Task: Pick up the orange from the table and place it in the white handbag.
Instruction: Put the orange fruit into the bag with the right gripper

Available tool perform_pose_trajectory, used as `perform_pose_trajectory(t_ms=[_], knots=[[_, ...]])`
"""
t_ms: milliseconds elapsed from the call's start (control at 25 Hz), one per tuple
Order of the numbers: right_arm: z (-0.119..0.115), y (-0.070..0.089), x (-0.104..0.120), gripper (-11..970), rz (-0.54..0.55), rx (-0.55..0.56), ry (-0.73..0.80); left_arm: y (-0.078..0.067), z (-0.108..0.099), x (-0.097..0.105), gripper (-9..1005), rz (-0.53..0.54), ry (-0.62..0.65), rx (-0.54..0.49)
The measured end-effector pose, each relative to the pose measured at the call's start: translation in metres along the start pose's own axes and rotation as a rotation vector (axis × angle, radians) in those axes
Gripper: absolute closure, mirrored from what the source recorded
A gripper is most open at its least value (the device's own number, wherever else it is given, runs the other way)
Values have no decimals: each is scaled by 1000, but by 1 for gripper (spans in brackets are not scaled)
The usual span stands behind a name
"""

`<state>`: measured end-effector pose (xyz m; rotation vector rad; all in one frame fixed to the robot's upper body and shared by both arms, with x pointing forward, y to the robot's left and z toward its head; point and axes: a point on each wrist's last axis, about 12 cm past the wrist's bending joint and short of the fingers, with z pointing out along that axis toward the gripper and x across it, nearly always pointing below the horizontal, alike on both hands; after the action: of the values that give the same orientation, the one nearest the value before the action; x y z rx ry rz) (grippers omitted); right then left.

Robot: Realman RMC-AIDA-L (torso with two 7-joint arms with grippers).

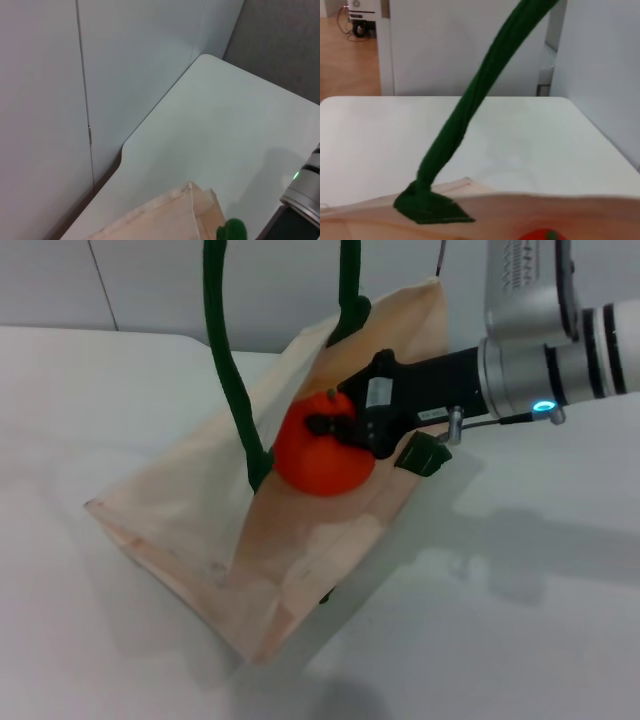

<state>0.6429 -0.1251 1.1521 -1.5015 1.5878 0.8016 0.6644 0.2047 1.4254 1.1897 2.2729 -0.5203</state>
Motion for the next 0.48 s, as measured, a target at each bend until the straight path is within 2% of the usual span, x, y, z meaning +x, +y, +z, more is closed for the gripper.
perform_pose_trajectory(t_ms=[160, 360, 480], knots=[[2, 2, 1, 865, -5, -12, 2, 0, 0, 0, 874, 1, -2, 1], [2, 2, 0, 758, -11, -12, 2, 0, 0, 0, 874, 3, -11, 5], [2, 2, 0, 555, -11, -14, 1, 0, 1, 0, 875, 3, -16, 8]])
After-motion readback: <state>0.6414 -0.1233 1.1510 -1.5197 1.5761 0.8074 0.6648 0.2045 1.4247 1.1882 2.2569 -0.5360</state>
